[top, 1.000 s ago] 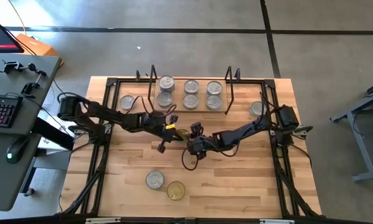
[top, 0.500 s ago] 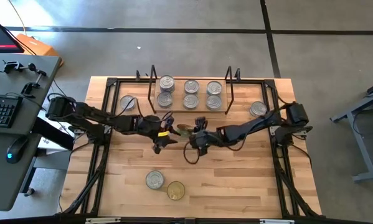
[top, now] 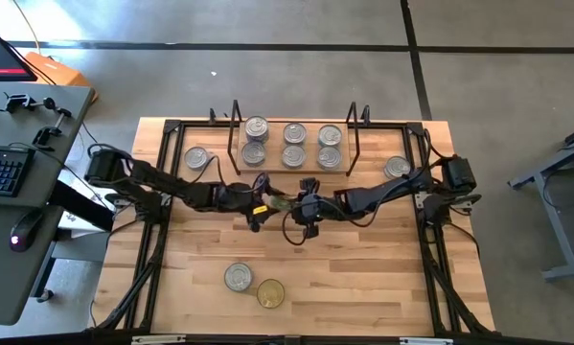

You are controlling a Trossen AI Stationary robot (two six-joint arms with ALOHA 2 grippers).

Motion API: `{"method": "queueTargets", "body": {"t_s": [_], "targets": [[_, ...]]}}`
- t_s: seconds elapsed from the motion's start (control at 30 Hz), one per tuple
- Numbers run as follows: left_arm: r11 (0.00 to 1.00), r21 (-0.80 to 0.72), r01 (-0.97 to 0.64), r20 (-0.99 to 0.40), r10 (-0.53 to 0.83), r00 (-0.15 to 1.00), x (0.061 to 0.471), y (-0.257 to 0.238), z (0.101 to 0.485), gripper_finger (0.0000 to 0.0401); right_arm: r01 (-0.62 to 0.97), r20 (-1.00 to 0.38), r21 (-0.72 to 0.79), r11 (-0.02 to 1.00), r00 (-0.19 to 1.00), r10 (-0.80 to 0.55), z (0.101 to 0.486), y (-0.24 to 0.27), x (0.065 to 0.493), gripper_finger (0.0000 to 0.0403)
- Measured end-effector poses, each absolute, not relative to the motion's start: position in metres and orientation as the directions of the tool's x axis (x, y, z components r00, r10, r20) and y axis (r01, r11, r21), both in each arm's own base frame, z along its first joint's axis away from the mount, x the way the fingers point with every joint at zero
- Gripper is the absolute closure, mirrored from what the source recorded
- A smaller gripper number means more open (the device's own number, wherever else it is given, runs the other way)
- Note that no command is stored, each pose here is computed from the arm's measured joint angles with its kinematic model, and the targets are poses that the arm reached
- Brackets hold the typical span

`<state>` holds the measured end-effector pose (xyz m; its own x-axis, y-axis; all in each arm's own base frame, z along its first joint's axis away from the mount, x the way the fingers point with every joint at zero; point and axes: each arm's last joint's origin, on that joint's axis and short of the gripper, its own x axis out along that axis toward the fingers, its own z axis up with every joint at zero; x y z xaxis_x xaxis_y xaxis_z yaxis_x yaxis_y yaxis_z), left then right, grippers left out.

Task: Stack canned seafood by type on shelf
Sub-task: Stack the green tuna can on top of the other green tuna can on the shelf

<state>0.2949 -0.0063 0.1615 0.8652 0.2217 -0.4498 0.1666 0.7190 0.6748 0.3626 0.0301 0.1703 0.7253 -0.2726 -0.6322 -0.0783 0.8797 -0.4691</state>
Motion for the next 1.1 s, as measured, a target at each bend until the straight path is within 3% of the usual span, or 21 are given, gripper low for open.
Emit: {"method": "queueTargets", "body": {"t_s": [0.17,0.4,0.63,0.83,1.1], "targets": [[0.721,0.674,0.157,-0.462,0.246,0.852,0.294,-0.005,0.159,0.0176,-0.072,-0.625,-0.468,0.881,0.731,-0.272,0.171,0.03,0.363,0.0284],[0.765,0.629,0.138,-0.48,0.243,0.843,0.293,-0.006,0.157,0.028,-0.07,-0.608,-0.454,0.888,0.753,-0.251,0.174,0.028,0.365,0.0244],[0.827,0.556,0.088,-0.48,0.232,0.846,0.294,-0.006,0.157,0.0281,0.006,-0.566,-0.448,0.894,0.772,-0.289,0.205,0.032,0.352,0.0163],[0.837,0.541,0.083,-0.324,0.117,0.939,0.301,-0.008,0.173,0.0281,0.074,-0.537,-0.357,0.931,0.799,-0.269,0.231,0.044,0.337,0.0156],[0.771,0.633,0.073,-0.154,0.033,0.987,0.306,-0.003,0.19,0.0281,0.09,-0.442,-0.554,0.827,0.81,-0.385,0.254,0.08,0.314,0.0156]]}}
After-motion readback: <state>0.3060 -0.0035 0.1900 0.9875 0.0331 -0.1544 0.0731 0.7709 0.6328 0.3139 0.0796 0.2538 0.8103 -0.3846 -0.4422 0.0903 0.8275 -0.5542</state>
